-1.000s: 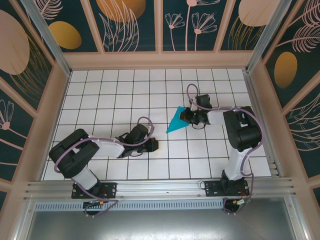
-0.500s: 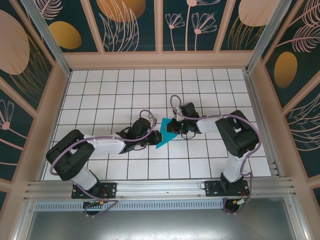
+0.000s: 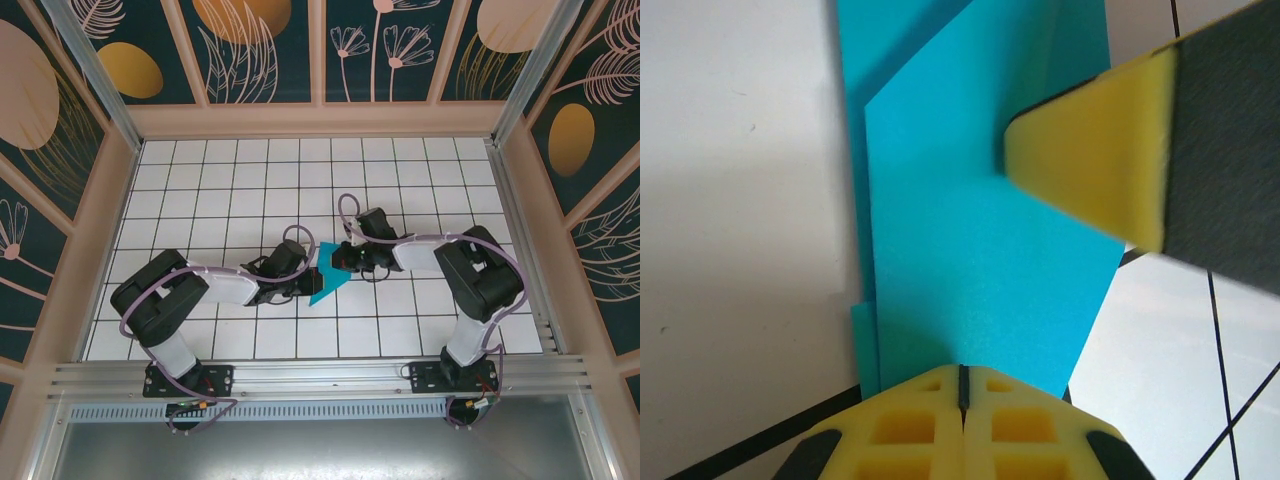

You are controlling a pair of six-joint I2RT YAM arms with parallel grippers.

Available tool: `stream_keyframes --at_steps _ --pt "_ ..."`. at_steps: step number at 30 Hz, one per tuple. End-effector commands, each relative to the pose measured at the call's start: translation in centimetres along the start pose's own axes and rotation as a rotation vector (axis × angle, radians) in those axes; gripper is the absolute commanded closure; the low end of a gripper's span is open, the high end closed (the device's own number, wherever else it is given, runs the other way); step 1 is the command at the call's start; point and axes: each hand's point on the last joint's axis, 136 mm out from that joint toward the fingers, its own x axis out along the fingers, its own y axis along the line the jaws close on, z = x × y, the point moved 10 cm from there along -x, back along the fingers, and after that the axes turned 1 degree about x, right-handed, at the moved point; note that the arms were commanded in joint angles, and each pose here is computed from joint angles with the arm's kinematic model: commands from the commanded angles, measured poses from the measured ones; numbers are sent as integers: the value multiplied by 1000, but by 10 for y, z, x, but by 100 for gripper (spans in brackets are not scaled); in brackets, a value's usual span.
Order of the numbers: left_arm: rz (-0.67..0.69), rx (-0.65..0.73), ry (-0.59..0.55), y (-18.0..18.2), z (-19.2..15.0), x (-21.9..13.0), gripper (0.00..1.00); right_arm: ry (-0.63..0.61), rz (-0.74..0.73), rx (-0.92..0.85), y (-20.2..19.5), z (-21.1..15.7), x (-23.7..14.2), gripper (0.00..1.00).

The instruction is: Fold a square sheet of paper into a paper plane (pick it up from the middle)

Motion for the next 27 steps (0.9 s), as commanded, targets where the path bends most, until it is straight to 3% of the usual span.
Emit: stream_keyframes --at_steps 1,17,27 --pt "90 -21 79 15 -16 0 100 -120 -50 -31 11 18 -21 100" --pt "122 -37 103 22 -22 1 100 58 -46 -88 5 -3 18 100" --pt "134 -59 138 34 -36 0 100 -45 -64 -63 -25 40 4 100"
